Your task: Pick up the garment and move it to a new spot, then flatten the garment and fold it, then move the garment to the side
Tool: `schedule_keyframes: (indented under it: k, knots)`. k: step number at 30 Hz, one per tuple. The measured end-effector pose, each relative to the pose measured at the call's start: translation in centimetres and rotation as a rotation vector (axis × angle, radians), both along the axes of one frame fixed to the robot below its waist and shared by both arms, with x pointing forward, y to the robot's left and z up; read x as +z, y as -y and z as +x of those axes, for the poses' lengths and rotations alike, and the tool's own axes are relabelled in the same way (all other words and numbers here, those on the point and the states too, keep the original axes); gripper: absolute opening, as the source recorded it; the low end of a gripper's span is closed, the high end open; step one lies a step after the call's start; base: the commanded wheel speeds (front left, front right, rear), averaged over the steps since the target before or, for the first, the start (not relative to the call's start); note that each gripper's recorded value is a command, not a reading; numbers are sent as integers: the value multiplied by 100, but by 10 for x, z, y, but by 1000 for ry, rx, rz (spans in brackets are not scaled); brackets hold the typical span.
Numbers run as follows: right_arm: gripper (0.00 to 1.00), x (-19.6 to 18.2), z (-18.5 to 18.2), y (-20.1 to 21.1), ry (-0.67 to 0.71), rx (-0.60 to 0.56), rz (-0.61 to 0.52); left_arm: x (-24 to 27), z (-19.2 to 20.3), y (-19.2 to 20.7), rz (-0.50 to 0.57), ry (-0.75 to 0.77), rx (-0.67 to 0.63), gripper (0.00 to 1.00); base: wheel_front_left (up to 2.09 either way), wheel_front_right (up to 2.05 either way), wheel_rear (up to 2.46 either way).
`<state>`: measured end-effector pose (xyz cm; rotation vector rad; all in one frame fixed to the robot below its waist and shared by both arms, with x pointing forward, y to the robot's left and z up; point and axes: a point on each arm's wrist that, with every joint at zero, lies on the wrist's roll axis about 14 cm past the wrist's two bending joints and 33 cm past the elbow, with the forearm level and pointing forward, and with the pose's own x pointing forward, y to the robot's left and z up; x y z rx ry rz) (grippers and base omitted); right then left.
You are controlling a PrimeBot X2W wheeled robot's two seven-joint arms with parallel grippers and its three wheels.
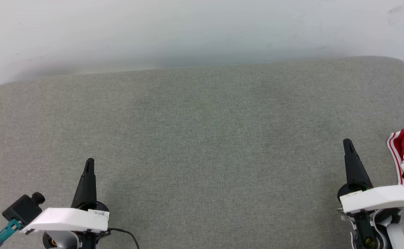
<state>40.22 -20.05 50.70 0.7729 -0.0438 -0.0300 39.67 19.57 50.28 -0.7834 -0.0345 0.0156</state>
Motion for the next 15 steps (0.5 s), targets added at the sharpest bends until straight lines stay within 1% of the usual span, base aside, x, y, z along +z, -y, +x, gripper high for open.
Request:
schedule_keyframes:
  k: [15]
  knots:
    - [0, -3, -2, 1, -18, 3, 186, -5, -2, -2, -183, -29, 1, 0, 0, 0, 0]
